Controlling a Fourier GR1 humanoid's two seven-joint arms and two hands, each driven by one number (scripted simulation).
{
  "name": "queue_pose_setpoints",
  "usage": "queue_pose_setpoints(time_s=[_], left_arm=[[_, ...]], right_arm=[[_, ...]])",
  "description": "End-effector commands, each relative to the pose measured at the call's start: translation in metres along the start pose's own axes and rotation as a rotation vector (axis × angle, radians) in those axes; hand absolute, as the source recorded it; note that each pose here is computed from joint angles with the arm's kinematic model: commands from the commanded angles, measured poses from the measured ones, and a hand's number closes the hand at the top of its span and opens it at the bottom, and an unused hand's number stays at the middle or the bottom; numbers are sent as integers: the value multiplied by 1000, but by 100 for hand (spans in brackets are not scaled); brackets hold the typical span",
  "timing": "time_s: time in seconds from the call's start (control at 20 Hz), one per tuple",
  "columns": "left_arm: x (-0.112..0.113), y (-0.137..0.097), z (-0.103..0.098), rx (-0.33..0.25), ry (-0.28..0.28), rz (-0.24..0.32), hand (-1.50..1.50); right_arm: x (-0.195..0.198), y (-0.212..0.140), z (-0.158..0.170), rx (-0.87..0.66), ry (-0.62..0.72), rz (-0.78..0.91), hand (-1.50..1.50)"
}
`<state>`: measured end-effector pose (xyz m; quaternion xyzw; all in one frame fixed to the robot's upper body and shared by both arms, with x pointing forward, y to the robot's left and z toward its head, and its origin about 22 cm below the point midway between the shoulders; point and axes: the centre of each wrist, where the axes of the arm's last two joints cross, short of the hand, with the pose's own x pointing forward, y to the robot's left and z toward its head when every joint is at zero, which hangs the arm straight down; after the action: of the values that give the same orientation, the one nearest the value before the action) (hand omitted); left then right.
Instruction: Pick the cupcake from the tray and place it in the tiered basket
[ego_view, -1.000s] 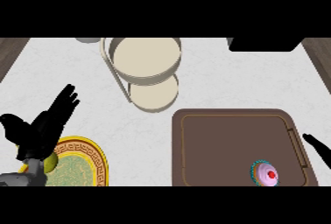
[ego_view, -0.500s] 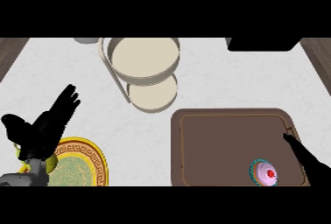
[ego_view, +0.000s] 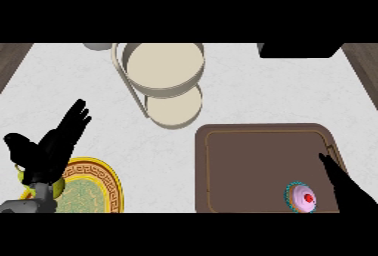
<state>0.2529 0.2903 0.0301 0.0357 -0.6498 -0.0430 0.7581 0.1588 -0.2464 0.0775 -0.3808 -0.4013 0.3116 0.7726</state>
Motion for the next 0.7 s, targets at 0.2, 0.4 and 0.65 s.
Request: queue_pose_setpoints(time_s=[0.2, 0.4, 0.65], left_arm=[[12, -7, -7, 12, -1, 15, 0], [0, 8, -4, 2, -12, -2, 0], [29, 12, -3, -2, -13, -6, 0]], right_arm=[[-6, 0, -18, 11, 26, 19, -150], [-12, 18, -21, 174, 15, 18, 150], [10, 25, -25, 136, -38, 141, 150]])
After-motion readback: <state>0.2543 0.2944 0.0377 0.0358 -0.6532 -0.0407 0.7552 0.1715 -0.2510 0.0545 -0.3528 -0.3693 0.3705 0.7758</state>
